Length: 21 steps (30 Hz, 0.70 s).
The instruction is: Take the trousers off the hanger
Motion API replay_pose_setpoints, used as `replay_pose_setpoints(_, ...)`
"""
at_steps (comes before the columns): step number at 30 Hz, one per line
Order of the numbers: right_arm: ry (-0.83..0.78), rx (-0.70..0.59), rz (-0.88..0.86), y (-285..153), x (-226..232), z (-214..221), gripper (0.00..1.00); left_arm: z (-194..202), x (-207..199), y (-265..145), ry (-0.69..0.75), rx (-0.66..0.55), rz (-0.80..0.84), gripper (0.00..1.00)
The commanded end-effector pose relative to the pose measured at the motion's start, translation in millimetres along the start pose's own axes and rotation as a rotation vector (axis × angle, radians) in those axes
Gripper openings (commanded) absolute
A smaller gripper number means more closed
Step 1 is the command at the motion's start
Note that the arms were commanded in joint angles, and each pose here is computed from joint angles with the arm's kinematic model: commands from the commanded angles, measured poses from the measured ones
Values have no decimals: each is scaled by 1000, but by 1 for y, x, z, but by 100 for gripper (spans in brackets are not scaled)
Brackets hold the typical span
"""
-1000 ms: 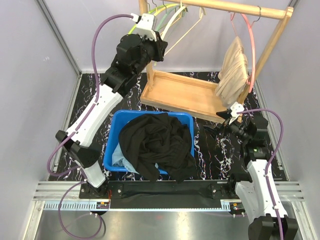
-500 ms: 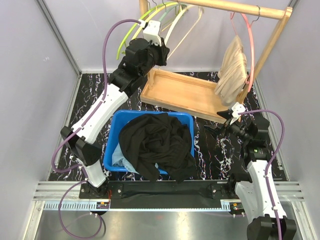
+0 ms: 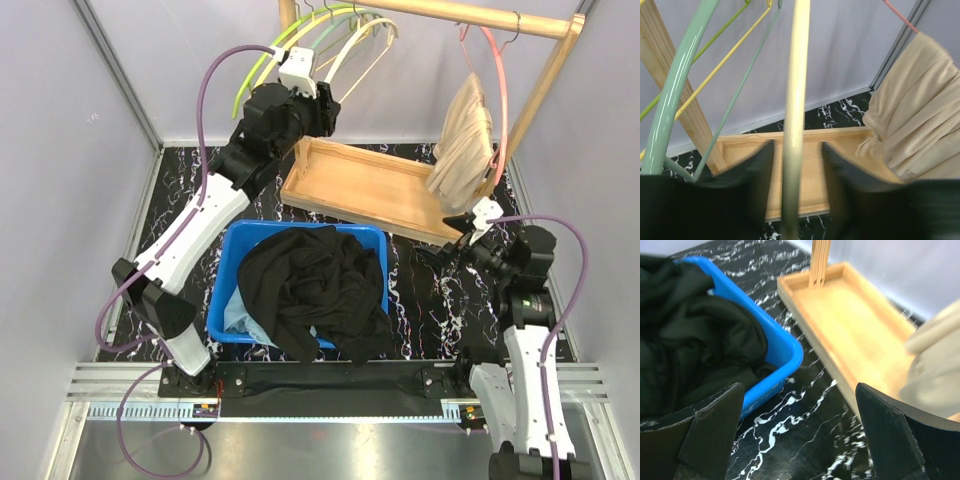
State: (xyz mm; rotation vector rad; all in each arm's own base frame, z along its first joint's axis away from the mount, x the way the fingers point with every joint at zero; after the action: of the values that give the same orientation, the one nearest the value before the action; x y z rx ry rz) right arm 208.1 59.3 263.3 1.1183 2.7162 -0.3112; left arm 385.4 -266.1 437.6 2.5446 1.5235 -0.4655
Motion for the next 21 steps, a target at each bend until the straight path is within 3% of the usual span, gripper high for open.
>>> replay_pose_setpoints(1, -114, -47, -9, -22, 6, -53, 100, -35, -13, -28, -13, -82, 59, 58)
replay_pose_setpoints(3, -145, -63, 9, -33, 9, -77, 100, -45, -18, -39, -20, -100, 83, 69)
replay_pose_setpoints(6, -137, -81, 62, -45, 9, -108, 100, -55, -24, -56, -33, -115, 126, 78)
replay_pose_setpoints(10, -60, -72, 256, -52, -18, -139, 100, -59, -31, -77, -41, -105, 193, 90)
replay_pose_setpoints(14, -9, -136, 560, -64, -64, -182, 100, -54, -35, -97, -35, -68, 248, 95)
replay_pose_setpoints(18, 123, -118, 706, -51, -110, -196, 100, -49, -30, -119, -5, -57, 257, 98)
replay_pose_setpoints(21, 131, -133, 740, -49, -127, -215, 100, -43, -21, -141, 16, -65, 233, 99)
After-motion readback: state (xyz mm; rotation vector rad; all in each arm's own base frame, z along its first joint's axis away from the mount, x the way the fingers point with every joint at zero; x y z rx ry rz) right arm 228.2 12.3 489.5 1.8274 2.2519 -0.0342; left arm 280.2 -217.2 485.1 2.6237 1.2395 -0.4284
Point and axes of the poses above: each gripper's point midway between its finger pads, its own y axis out along the fingers, its own x axis along the line the jaws close on, z = x × y, the point moved 6 cm from there along -y, back along the fingers, and after that the axes turned 11 degrees about -y, right-handed, at the moved point
